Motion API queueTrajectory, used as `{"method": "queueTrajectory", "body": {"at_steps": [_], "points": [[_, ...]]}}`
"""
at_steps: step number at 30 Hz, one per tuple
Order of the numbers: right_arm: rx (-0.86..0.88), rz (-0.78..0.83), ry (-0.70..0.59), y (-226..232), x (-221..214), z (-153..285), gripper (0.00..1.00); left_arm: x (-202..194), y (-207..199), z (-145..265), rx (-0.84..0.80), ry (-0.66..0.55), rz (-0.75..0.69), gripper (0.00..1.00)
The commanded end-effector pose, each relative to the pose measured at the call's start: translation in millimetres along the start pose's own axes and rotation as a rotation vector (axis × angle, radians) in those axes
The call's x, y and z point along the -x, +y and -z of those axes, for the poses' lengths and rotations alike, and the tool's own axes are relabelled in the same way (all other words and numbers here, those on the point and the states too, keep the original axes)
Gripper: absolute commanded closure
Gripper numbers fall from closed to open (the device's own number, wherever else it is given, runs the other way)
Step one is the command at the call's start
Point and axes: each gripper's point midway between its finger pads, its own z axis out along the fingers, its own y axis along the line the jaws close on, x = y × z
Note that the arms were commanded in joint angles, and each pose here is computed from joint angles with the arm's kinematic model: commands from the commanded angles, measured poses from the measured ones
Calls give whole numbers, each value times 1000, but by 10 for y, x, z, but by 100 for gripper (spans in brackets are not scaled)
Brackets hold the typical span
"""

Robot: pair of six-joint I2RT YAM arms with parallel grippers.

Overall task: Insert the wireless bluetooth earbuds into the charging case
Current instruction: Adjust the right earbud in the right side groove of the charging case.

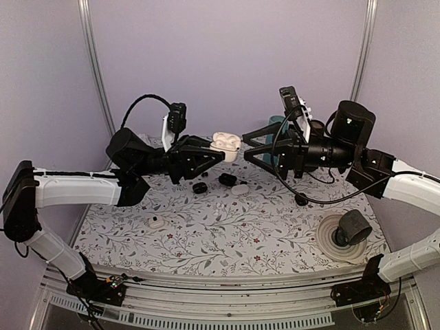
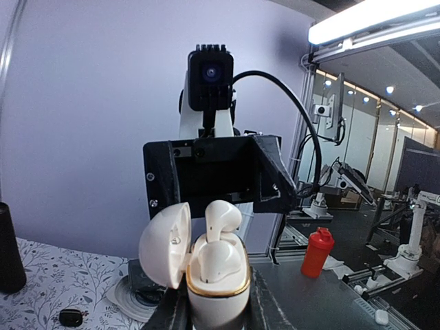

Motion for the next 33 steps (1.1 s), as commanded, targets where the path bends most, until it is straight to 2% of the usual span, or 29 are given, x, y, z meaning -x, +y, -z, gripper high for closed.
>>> {"method": "queueTrajectory", "body": {"at_steps": [1,11,25,33], "points": [[-49,31,16,-35,-34,-19,33,118,-3,38,17,-13,-45,100],[-69,36,4,-61,-19,-32,47,102,30,37,30,-13,-43,100],[-59,30,14,-41,-73,-95,59,82,93,33,57,-6,-41,100],[-60,26,15,-40,-82,-112,74,87,118,38,73,-10,-44,100]]}}
